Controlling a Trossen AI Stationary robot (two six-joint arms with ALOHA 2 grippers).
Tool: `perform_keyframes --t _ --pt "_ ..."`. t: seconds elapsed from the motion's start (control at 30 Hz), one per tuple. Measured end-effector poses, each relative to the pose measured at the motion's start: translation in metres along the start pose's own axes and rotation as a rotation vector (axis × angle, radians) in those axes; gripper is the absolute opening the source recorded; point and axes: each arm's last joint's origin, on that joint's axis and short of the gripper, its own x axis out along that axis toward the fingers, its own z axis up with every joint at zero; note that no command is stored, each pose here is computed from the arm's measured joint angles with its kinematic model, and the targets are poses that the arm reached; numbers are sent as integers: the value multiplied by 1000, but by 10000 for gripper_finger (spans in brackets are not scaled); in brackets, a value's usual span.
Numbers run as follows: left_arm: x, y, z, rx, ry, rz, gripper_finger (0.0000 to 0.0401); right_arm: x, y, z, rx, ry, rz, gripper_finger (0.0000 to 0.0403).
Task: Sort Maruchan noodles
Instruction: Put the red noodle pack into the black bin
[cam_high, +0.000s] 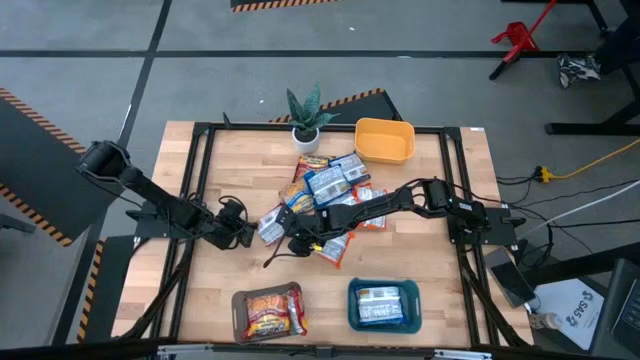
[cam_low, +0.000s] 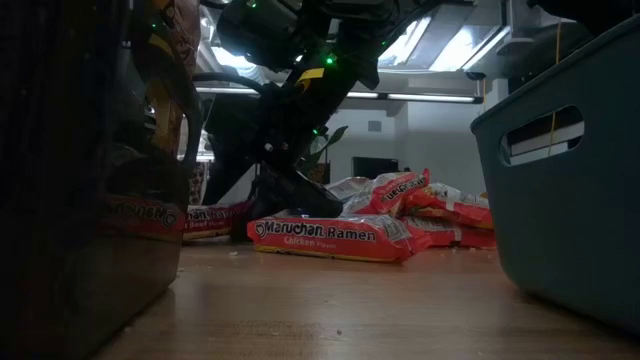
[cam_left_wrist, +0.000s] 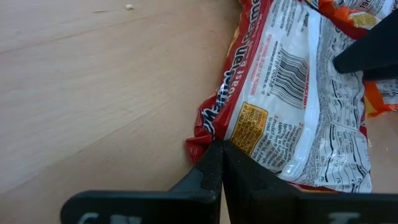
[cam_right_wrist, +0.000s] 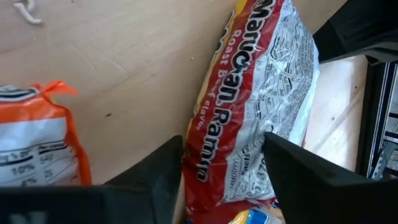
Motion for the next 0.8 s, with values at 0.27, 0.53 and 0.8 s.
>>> perform_keyframes --t 0.27,0.53,0.8 --pt "0 -1 0 18 -2 -16 0 -2 2 4 -4 80 -36 105" --pt "-3 -11 1 83 26 -49 0 -10 -5 16 3 144 -45 60" --pt "-18 -42 10 156 150 -195 0 -30 -22 27 70 146 -20 20"
